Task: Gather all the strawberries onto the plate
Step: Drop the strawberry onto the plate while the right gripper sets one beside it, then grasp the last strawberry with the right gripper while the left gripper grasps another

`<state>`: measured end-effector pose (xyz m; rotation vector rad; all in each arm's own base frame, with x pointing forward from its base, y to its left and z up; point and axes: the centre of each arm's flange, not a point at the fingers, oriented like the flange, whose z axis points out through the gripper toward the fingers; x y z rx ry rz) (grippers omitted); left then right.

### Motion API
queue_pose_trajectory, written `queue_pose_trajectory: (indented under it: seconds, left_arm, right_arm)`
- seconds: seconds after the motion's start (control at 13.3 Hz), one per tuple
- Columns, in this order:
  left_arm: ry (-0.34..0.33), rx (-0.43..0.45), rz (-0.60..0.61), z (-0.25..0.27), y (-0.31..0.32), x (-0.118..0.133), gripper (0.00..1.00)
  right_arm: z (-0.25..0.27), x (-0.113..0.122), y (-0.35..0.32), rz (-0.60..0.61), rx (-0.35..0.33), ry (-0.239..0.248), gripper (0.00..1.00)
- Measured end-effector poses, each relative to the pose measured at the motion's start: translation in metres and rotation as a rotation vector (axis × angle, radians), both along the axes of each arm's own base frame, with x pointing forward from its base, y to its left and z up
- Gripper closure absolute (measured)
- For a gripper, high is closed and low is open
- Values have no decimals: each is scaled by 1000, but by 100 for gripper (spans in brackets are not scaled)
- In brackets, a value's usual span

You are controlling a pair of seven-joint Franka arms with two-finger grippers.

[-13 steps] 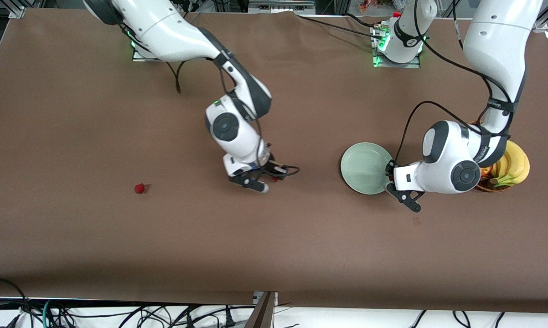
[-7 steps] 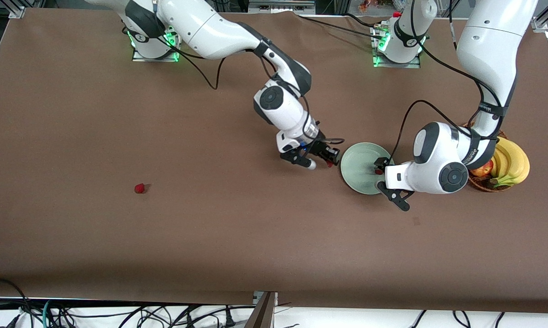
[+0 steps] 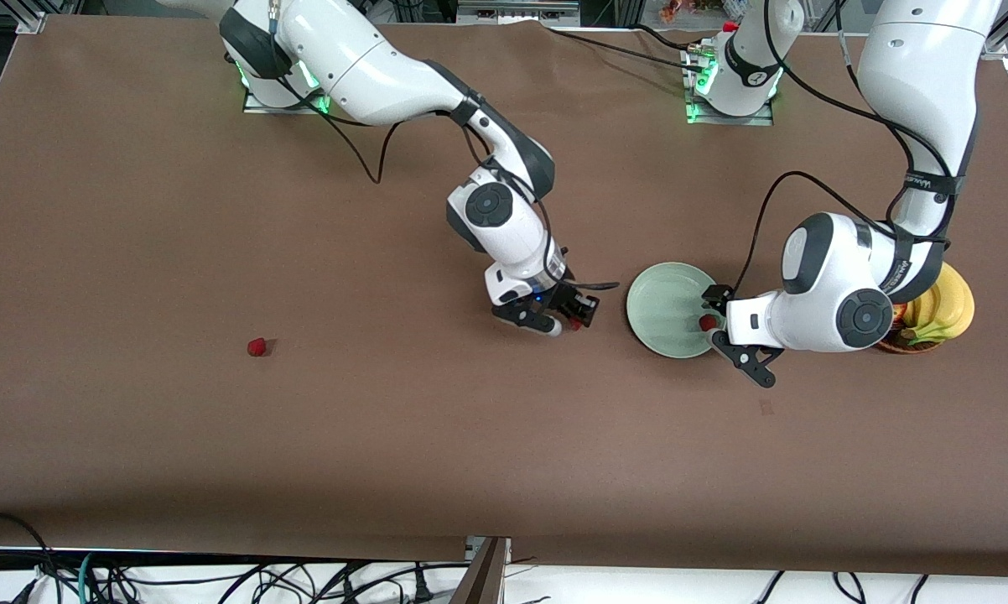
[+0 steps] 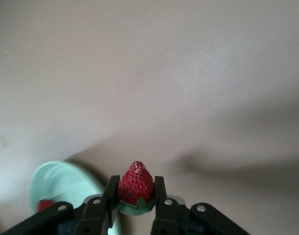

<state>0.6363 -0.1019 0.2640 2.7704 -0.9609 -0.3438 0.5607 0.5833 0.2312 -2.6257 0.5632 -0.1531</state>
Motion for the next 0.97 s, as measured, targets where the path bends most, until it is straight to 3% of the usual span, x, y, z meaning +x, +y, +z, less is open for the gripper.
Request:
queue_pose_trajectory:
  seconds: [0.3, 0.53, 0.75, 0.82, 0.97]
  left_arm:
    - [8, -12, 10, 0, -1, -1, 0]
    - [9, -12, 10, 0, -1, -1, 0]
    - [12, -16, 12, 1, -2, -1, 0]
    - [23, -28, 25, 5, -4, -3, 0]
    - [41, -46, 90, 16, -16, -4, 0]
  right_arm:
    - [-16, -16, 3, 113, -176, -14, 67]
    - [-28, -15, -7, 148, -272, -15, 41]
    - [-3, 1, -31, 173, -369, 40, 6]
    - [25, 10, -44, 183, -395, 60, 0]
    - [87, 31, -83, 229, -424, 103, 1]
